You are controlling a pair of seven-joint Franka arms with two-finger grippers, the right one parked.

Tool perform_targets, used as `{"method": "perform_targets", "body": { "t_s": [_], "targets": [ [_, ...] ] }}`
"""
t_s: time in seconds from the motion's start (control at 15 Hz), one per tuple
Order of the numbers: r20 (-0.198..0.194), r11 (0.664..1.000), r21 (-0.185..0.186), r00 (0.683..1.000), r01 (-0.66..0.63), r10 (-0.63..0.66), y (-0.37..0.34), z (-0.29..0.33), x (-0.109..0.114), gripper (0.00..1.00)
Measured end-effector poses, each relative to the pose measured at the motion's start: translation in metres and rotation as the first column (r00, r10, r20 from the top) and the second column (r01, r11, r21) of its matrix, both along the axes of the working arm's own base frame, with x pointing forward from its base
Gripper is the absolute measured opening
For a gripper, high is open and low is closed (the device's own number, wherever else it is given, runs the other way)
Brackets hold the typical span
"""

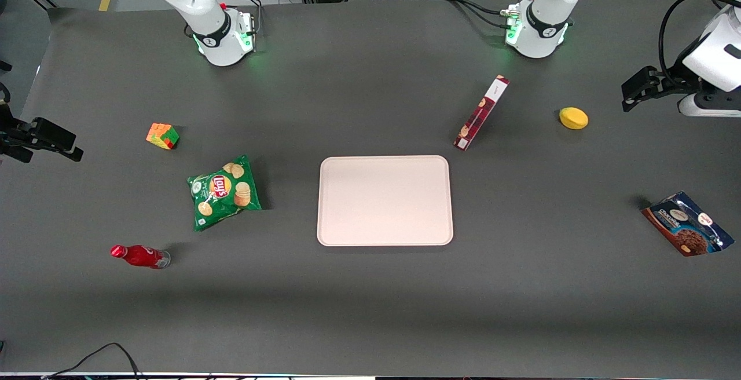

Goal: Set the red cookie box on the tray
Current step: 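Lower the left gripper around the red plaid cookie box and close it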

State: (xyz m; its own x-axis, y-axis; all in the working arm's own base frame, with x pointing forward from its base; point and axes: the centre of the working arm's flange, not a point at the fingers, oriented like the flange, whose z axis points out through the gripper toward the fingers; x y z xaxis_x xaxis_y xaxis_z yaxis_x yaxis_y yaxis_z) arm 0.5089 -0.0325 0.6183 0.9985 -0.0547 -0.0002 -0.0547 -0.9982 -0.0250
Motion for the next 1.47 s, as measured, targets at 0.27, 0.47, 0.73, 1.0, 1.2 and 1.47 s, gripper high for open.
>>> {"method": "perform_targets", "body": {
  "t_s": [0.27, 0.47, 0.73, 1.0, 1.2, 1.47],
  "targets": [
    [0.001, 1.000, -0.001, 1.000, 0.000, 0.000, 0.000, 0.000, 0.000, 1.00],
    [-0.001, 1.000, -0.002, 1.000, 0.000, 0.000, 0.000, 0.002, -0.002, 1.00],
    [-0.007, 0.999, 0.000, 0.999, 0.053, -0.053, -0.027, 0.007, -0.011, 1.00],
    [-0.077, 0.978, 0.021, 0.976, 0.206, -0.203, -0.106, -0.006, -0.034, 1.00],
    [-0.149, 0.943, 0.044, 0.935, 0.330, -0.321, -0.170, -0.054, -0.058, 1.00],
    [-0.157, 0.892, 0.071, 0.888, 0.446, -0.432, -0.221, -0.142, -0.094, 1.00]
  ]
}}
